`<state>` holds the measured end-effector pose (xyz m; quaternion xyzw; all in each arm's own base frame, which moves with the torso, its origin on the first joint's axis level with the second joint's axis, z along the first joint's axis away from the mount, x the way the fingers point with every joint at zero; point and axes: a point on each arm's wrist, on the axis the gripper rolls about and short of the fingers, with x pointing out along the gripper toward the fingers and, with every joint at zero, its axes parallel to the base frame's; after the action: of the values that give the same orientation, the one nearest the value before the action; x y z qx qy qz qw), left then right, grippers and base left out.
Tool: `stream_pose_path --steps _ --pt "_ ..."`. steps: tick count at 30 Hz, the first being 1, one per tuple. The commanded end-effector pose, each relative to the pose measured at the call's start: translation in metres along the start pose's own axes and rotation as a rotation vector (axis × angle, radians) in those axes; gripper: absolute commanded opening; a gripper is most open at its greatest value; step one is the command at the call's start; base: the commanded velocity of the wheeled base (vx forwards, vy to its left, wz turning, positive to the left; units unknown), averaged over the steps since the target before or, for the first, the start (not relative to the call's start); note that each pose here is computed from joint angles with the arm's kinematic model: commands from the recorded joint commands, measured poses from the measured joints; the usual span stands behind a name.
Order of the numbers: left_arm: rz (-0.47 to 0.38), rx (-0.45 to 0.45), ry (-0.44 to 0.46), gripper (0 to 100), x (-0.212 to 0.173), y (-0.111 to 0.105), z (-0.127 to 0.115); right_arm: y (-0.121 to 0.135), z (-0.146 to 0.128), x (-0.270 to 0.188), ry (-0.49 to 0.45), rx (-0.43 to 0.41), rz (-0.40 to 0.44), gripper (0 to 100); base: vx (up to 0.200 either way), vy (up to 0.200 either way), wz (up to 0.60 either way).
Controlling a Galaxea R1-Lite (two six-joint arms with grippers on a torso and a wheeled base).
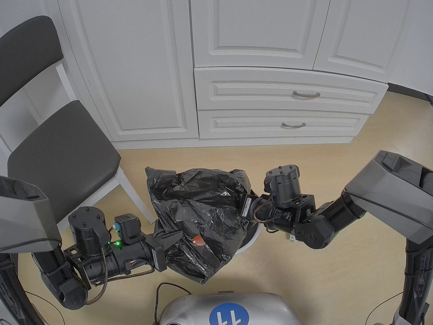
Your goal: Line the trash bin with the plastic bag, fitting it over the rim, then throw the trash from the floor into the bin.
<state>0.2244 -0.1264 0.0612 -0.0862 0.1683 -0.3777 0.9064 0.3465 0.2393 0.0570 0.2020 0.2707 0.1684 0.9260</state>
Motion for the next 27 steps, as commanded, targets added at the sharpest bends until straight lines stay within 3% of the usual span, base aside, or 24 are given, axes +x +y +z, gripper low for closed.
stream_pose_path --steps 1,16,22,27 --pt "0.013 -0.001 -0.009 0 0.000 0.004 0.002 0.001 -0.018 0.017 0.036 0.022 0.000 0 0.000 0.000 0.00" --pt "0.025 -0.004 -0.008 0 0.006 0.009 0.000 0.002 -0.040 0.059 0.045 0.160 0.007 0 0.000 0.000 0.00" --pt "0.029 -0.008 0.004 0 0.009 0.010 -0.003 -0.001 -0.048 0.073 0.044 0.164 -0.006 0 0.000 0.000 0.00" --pt "0.015 -0.005 0.031 0 0.024 0.006 -0.012 -0.008 -0.040 0.070 0.035 0.157 -0.027 0 0.000 0.000 0.00"
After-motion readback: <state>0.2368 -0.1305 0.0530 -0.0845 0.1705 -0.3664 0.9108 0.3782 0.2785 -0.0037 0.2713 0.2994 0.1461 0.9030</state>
